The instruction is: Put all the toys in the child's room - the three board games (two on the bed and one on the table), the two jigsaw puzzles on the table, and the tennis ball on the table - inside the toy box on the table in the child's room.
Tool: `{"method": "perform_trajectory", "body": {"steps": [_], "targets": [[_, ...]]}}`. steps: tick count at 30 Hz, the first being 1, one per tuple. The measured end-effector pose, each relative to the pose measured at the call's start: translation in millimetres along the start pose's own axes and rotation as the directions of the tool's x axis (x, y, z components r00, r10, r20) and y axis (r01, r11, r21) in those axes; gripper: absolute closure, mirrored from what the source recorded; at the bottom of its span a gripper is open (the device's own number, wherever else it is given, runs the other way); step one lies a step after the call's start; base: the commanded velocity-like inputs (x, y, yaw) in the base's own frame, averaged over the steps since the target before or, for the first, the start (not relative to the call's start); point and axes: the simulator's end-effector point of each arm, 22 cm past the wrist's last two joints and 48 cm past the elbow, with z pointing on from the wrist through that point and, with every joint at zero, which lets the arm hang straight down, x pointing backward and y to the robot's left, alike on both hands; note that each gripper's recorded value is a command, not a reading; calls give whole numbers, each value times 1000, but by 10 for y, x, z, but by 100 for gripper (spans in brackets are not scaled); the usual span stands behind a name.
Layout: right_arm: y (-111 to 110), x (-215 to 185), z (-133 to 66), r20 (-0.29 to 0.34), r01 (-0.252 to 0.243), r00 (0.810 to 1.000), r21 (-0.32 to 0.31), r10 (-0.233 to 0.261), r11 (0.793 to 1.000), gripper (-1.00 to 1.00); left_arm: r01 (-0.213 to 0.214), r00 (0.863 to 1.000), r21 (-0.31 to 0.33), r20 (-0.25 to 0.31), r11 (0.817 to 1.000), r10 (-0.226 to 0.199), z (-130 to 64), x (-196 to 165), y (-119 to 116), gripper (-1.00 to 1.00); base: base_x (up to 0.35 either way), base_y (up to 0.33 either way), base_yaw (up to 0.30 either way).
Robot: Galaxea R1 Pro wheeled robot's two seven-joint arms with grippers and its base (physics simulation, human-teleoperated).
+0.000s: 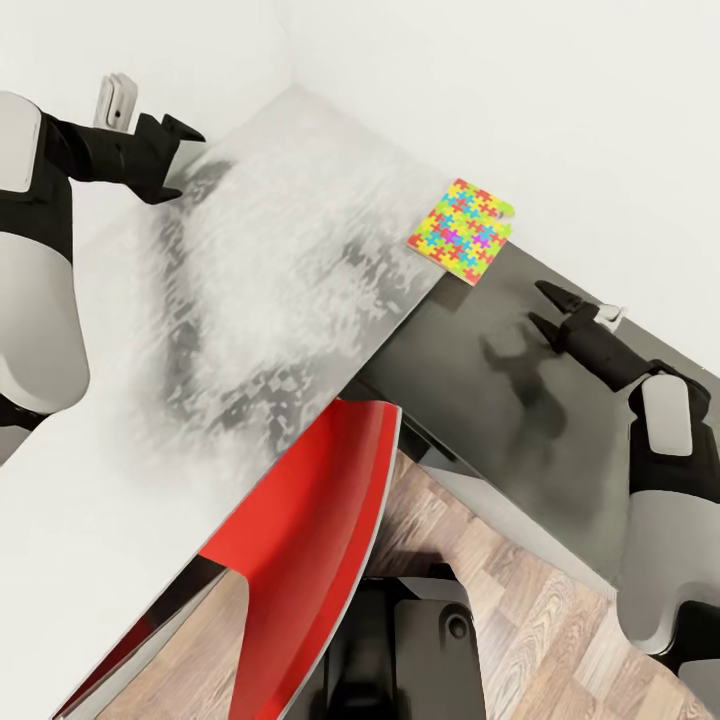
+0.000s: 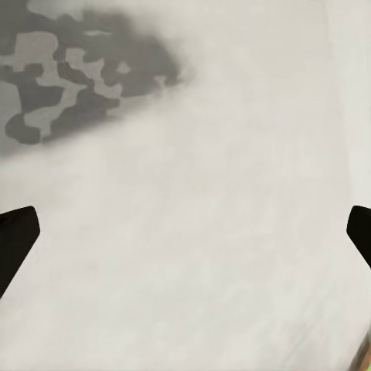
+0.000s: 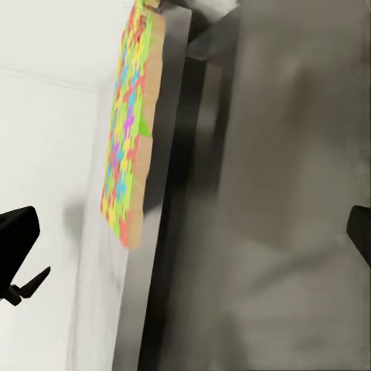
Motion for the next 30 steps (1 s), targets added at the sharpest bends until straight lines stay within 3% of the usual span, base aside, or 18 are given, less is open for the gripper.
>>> {"method": "perform_trajectory", "body": {"steps": [13,21,30], "targets": [[-140,-373,-161,83,70,994,47,-73,996,-100,0,1000,-1,-7,1000,0,23,49,3,-100,0,0,3],[-251,-441,-201,111,71,991,68,-79,995,-100,1,1000,-2,-9,1000,-1,29,62,8,-100,0,0,10],[-281,-458,-214,119,69,990,72,-77,995,-100,3,1000,-4,-12,1000,-3,36,82,36,-100,0,0,157]]}}
